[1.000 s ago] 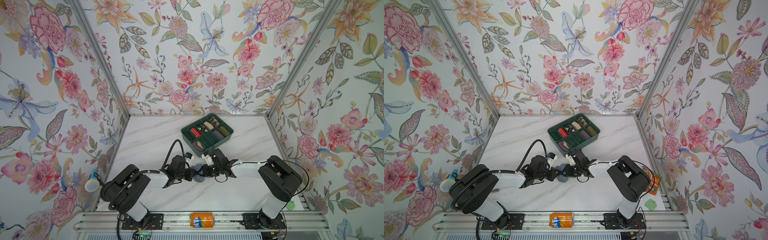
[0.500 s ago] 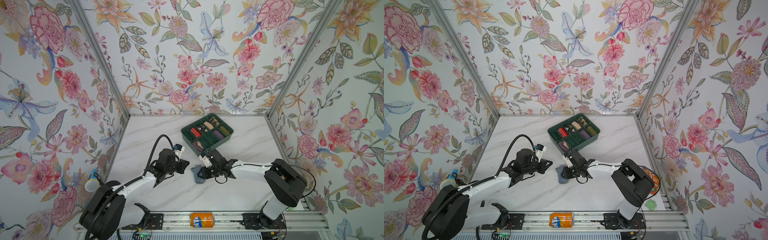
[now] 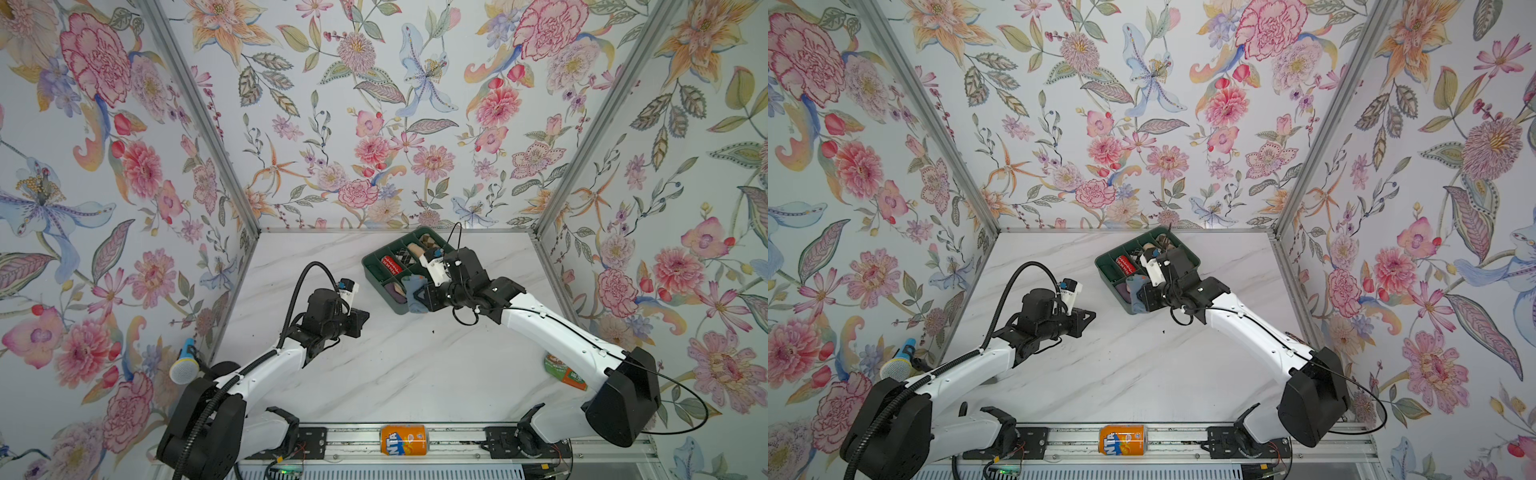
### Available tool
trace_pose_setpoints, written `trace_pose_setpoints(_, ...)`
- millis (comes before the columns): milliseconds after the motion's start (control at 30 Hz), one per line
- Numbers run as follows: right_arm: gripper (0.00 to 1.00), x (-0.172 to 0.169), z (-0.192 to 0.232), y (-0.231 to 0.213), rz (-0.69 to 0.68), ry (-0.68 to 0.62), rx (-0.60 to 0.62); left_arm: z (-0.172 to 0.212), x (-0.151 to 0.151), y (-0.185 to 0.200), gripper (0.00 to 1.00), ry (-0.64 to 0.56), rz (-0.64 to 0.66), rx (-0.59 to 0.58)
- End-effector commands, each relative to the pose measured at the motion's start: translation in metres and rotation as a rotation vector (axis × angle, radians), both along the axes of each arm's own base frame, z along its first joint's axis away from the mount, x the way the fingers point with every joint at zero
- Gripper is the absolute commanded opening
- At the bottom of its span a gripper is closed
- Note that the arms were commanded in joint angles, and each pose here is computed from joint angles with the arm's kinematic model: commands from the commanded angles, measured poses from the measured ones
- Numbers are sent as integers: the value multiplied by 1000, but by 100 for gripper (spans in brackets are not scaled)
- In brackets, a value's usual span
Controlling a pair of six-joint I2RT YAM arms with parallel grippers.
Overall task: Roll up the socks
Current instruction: 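Release the toe with the left gripper and lift the roll with the right, then carry the blue sock roll with the right gripper over the empty tray slot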
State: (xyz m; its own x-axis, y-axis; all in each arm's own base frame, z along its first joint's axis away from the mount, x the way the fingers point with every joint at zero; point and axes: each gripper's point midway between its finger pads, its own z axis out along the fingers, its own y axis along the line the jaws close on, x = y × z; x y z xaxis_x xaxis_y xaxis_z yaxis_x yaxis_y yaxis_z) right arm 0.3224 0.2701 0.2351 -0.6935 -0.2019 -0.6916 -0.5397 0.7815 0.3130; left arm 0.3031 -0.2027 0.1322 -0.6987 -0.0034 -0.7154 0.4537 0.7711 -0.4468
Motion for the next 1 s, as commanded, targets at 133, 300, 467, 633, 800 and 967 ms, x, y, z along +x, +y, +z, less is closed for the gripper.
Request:
trace_pose_setpoints(133,0,37,10,-18,74,61,6,20,21,-3,5,-54,-10,13)
trace_pose_setpoints(300,0,60,-2,-14,149,139,-3,18,27,-3,5,-47,-10,20)
trace_pose_setpoints(467,0,81,-27,-7,206,213,-27,12,29,-3,4,-31,-9,26)
trace_pose_setpoints(633,0,99,-51,4,240,276,-16,9,32,-2,5,-26,-5,27)
trace_pose_setpoints(800,0,116,-74,11,252,326,-14,4,31,-1,4,-14,-5,30)
trace_pose_setpoints(967,0,123,-91,14,274,376,8,-2,32,2,4,-3,0,30)
